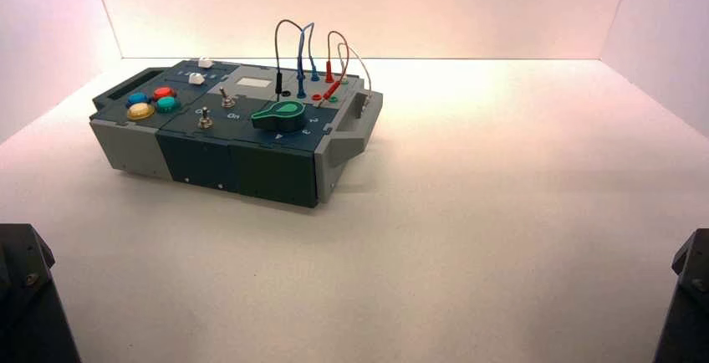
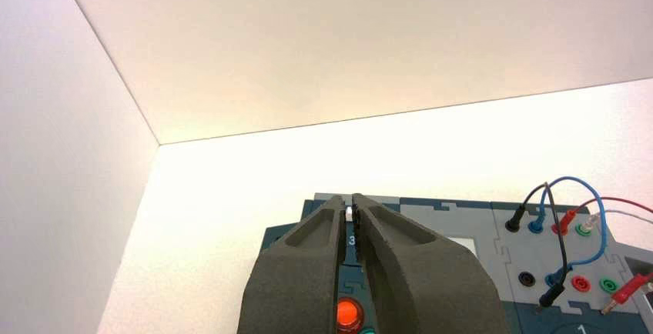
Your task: Insert the red wire.
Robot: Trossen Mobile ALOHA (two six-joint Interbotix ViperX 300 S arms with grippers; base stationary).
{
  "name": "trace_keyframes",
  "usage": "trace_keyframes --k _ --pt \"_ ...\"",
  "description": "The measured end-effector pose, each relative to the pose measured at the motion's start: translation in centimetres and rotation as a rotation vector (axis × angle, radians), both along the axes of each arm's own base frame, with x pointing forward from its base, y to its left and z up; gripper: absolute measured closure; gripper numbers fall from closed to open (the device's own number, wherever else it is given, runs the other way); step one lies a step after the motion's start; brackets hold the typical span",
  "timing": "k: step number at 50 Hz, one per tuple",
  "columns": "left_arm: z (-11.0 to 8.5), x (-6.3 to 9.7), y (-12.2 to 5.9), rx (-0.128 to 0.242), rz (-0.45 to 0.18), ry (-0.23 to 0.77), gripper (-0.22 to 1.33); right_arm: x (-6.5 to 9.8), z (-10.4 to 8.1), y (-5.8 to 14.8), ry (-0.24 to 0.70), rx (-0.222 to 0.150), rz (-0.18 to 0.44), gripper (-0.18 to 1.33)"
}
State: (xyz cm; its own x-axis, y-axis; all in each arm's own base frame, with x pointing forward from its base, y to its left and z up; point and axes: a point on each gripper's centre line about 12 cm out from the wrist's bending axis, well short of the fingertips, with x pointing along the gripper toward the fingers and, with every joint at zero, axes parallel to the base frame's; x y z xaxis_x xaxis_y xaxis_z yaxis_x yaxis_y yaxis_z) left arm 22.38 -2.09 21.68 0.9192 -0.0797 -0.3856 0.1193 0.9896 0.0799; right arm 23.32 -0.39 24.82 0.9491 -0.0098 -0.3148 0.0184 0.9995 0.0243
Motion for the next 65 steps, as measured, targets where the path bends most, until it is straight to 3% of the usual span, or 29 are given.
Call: trace_keyframes --k 20,27,46,56,60,65 --pt "0.1 0.0 0.0 0.001 -0.001 -0.003 1.05 -0.1 0.1 0.0 -0.001 0.001 0.000 0.10" --pt "-0.1 -0.3 -0.1 -0.002 -0.008 0.019 1.05 -0.6 0.1 1.0 0.025 -0.003 0.029 0.10" --pt "-0.3 -0.9 -0.9 -0.006 -0.065 0.131 1.05 -2.3 2.6 6.5 0.119 -0.031 0.225 0.10" --pt "0.3 -1.1 -1.4 -0.009 -0.094 0.138 1.05 -2.7 3.6 8.1 0.209 0.004 0.259 0.10" --pt "0.7 -1.4 -1.5 -0.009 -0.104 0.133 1.05 -3.1 4.2 8.7 0.241 0.040 0.271 0.10" --pt "1.5 -2.0 -1.7 -0.014 -0.116 0.103 1.05 -3.2 4.7 9.6 0.299 0.123 0.279 0.10"
